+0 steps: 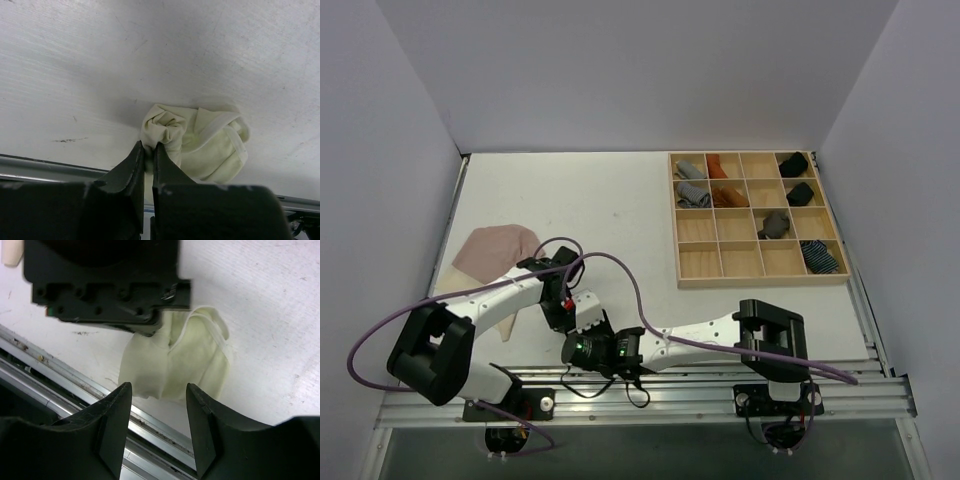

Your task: Roll the underwear

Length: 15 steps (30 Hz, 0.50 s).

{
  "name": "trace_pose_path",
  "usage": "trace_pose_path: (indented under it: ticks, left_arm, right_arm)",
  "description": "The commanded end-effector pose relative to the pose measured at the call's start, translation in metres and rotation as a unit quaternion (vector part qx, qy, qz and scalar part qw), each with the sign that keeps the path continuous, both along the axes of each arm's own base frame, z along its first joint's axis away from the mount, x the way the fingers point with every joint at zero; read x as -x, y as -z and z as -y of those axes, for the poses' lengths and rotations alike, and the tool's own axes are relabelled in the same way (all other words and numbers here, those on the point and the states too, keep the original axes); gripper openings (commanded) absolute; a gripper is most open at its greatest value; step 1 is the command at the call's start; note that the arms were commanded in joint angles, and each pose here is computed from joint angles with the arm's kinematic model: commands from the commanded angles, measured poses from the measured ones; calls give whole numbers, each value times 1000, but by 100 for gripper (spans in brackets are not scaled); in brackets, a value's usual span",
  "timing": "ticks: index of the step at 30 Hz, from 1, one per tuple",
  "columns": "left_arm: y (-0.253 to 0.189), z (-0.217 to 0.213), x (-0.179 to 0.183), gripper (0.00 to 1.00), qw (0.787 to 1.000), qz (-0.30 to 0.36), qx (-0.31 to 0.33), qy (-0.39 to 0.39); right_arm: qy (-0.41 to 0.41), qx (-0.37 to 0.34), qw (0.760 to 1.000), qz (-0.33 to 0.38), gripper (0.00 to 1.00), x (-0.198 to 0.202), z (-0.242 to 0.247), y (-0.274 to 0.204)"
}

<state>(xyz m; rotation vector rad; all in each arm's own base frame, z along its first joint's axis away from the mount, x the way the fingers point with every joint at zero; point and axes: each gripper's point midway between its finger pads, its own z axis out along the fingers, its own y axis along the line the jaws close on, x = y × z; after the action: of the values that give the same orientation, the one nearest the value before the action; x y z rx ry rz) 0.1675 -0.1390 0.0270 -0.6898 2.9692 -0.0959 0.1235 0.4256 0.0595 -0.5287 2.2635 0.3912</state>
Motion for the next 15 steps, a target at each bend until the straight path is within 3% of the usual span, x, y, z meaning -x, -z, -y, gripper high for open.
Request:
trace_pose_path:
  ticks: [1, 8, 15]
  left_arm:
    - [-3, -4, -3, 2, 1000, -4, -24, -7]
    - [2, -3, -2, 2, 999, -17, -29, -9]
    - [3, -4, 0, 2, 999, -26, -35, -12]
  right_arm:
    - [-33, 27, 998, 35, 43, 4, -9, -2]
    - [-47, 50, 997, 47, 44, 4, -27, 7]
    - [-26, 128, 989, 69, 44, -8, -23, 30]
